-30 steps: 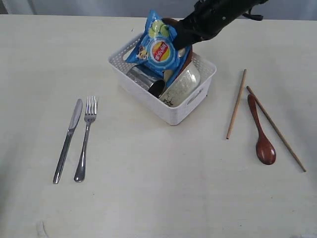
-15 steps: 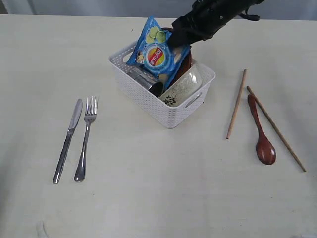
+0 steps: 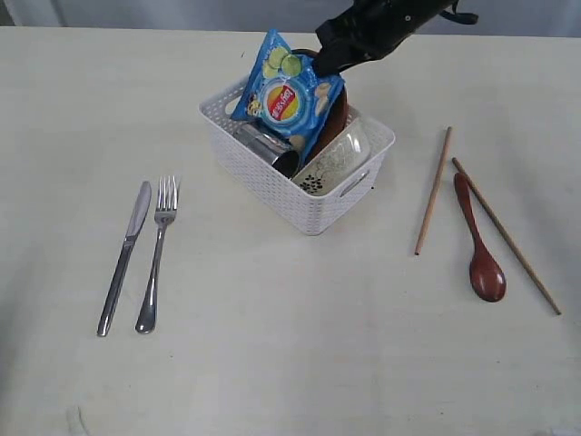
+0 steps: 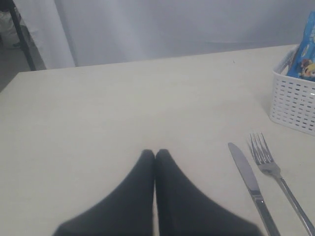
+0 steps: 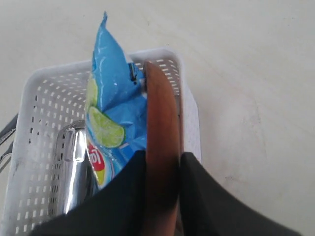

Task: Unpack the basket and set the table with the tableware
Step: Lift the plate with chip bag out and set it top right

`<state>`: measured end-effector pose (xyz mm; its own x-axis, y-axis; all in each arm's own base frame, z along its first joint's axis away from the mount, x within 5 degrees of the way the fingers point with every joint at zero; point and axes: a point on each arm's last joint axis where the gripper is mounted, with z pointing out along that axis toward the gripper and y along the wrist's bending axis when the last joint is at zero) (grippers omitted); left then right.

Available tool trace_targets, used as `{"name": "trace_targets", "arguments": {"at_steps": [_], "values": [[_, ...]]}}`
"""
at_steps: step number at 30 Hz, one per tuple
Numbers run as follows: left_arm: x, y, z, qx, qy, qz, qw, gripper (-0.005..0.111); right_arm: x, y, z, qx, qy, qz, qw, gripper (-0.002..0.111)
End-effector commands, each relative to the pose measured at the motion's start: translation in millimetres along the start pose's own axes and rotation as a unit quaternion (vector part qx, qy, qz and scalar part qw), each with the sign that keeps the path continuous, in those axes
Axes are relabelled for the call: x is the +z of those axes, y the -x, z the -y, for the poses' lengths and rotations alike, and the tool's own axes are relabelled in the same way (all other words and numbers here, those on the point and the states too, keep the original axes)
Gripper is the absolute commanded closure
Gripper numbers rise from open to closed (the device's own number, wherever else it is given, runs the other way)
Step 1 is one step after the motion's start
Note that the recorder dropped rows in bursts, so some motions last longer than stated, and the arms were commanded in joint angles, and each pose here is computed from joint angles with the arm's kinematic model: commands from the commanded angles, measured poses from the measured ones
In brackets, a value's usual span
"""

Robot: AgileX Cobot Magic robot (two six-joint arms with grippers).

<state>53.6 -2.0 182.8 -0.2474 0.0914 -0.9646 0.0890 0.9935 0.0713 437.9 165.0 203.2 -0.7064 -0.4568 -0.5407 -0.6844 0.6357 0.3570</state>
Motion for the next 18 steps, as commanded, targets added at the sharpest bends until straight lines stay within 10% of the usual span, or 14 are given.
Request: {"name": "trace_targets", "arguments": {"at_steps": [1,11,18], "values": [[0.1,-0.6,0.4,-0.001,-0.003,0.000,1.000,0.107,-10.2,5.4,-6.2,0.004,0.013,0.012,1.000,0.109],[0.1,-0.6,0.4,-0.001,-0.003,0.000,1.000,0.107,-69.5,29.5,-11.6,0.021,0.027,0.094,0.995,0.109],[0.1,-0.6,0.4,-0.001,-0.003,0.000,1.000,0.107,-110.9,16.1,37.5,0.094,0.010,0.145,0.985,0.109]]}}
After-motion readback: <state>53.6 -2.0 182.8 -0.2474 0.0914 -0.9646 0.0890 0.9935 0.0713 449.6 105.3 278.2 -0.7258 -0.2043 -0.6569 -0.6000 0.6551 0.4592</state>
